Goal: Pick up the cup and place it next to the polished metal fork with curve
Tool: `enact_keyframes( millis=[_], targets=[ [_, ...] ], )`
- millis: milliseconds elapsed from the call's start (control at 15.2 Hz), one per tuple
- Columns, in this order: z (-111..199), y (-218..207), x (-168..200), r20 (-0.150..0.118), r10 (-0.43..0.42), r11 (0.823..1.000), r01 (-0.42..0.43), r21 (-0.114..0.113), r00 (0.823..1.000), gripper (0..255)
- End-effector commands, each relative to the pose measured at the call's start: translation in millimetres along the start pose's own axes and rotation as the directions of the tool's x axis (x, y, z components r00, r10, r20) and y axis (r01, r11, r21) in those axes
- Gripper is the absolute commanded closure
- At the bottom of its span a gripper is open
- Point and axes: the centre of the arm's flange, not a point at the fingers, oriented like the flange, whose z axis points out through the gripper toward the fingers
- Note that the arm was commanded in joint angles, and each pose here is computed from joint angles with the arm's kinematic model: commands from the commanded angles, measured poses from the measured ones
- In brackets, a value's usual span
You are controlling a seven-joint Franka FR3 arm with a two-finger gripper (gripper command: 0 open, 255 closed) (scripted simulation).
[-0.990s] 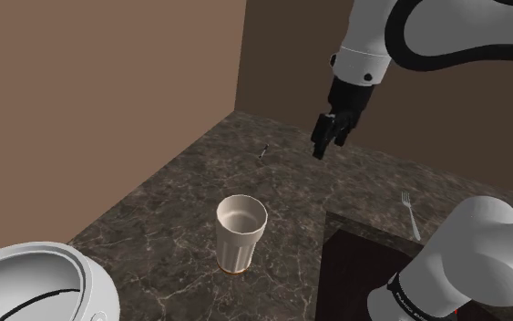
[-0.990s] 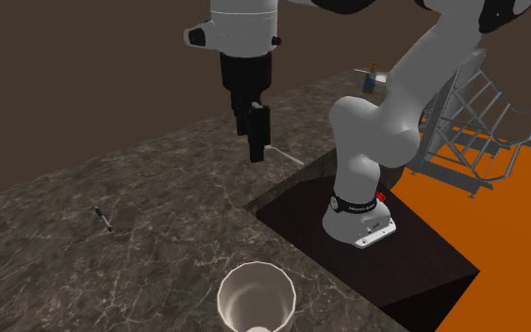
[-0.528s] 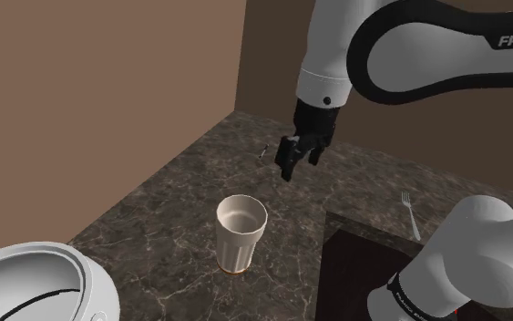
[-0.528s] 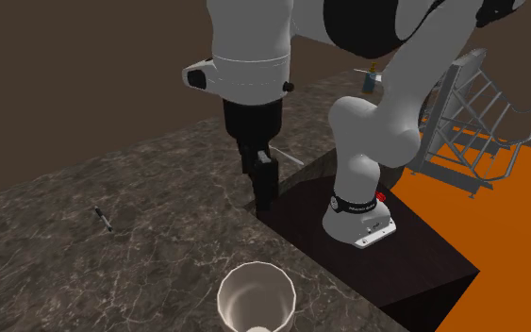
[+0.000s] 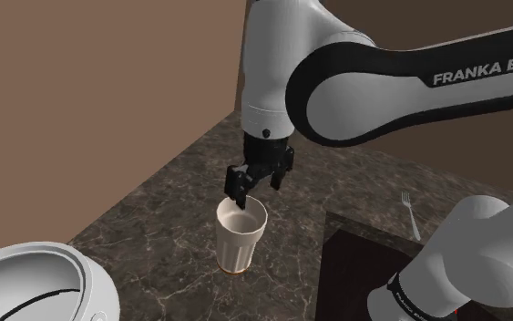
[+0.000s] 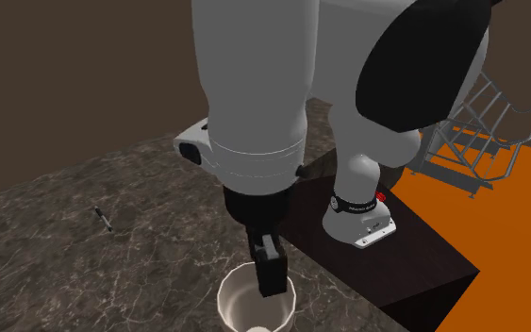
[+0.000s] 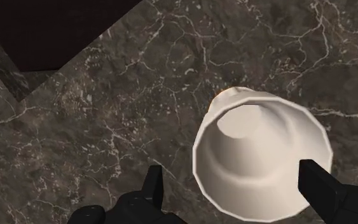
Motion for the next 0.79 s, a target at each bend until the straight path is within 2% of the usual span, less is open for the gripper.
enact_keyframes(
  millis=[0,330,726],
  targets=[
    [11.1,-26.5,2.3,0.003,0.013,1.0,-0.013,-0.004,1.0,0],
    [32.5,-85.6,12.5,0.007,0.039,0.999,-0.038,-0.018,0.999,0],
    [64.2,-85.0,12.3,0.007,0.039,0.999,-0.038,-0.018,0.999,0]
  ],
)
